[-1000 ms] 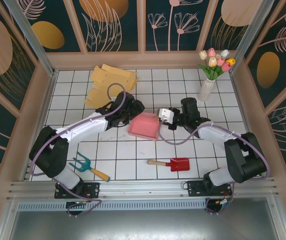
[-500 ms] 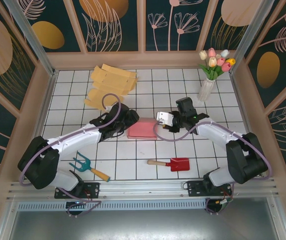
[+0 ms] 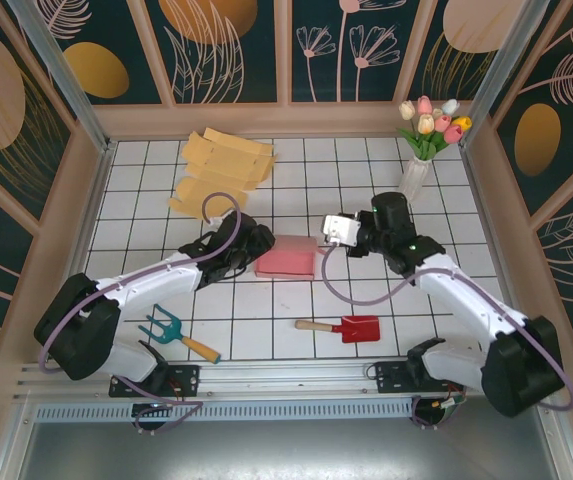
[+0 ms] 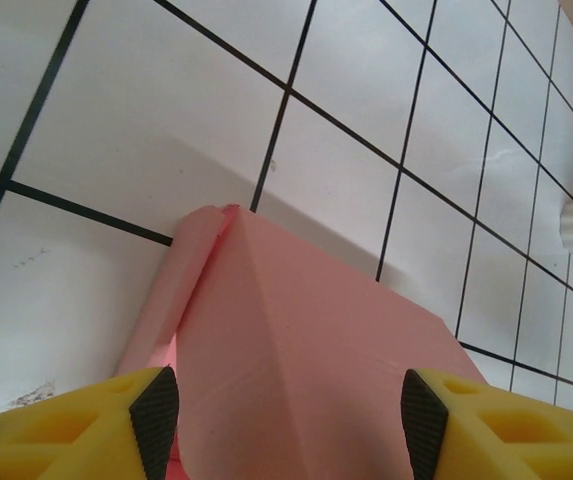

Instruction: Fold the paper box

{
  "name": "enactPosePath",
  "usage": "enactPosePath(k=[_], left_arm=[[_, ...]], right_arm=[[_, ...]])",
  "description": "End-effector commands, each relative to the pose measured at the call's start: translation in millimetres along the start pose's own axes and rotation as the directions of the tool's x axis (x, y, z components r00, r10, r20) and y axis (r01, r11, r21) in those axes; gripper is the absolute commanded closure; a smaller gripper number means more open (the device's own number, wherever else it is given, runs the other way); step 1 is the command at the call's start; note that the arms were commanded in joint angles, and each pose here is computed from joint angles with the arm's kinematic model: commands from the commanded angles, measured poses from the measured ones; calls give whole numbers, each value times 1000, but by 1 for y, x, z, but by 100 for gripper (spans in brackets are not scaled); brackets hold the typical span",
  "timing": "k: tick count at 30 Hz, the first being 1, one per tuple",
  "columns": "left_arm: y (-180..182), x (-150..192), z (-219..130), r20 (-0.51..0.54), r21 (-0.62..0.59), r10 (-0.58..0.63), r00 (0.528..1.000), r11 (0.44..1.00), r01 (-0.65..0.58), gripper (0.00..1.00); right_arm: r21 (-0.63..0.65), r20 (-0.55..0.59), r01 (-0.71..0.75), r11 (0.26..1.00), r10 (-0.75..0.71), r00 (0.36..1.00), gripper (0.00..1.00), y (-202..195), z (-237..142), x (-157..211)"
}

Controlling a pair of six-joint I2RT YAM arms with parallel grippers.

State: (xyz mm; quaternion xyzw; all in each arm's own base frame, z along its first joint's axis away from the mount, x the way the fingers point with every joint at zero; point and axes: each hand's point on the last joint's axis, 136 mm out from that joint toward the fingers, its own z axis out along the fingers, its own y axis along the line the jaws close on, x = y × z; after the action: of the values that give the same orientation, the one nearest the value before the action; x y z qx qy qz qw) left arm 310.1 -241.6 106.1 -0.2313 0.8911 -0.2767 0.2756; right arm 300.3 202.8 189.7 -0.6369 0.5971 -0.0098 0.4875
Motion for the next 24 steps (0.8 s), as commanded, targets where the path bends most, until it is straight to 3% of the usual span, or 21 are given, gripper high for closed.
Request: enactPosePath(k=[1,3,6,9,11,14,19,24], left_arm=[[3,-4,-1,39,-6,20,999,1000,-20,38],[6,-5,-2,46,-11,26,999,1000,-25,38],[10,-4,-2,48,-12,42,998,999,-42,37],[13,-5,-5,66,1,62,996,998,-63,36],[18,-5,-6,82,9,63,995,998,-64,36],[29,0,-4,79,5,65,995,998,-66,36],[44,11,2,56,3,69,996,998,-69,36],[55,7,0,96,-9,74,993,997,-73,36]], right_arm=[[111,148,-62,992,45,988,72,-26,-21,-34],[129,226,-171,977,139,964,71,-38,-30,-50],[104,311,-406,908,358,881,71,-50,-36,-62],[47,355,-637,770,583,731,69,-54,-35,-63],[31,360,-769,638,711,604,61,-50,-33,-56],[15,308,-884,467,839,448,65,-34,-22,-38],[61,87,-975,212,972,217,64,11,8,-1],[154,-8,-980,125,992,125,61,49,30,18]])
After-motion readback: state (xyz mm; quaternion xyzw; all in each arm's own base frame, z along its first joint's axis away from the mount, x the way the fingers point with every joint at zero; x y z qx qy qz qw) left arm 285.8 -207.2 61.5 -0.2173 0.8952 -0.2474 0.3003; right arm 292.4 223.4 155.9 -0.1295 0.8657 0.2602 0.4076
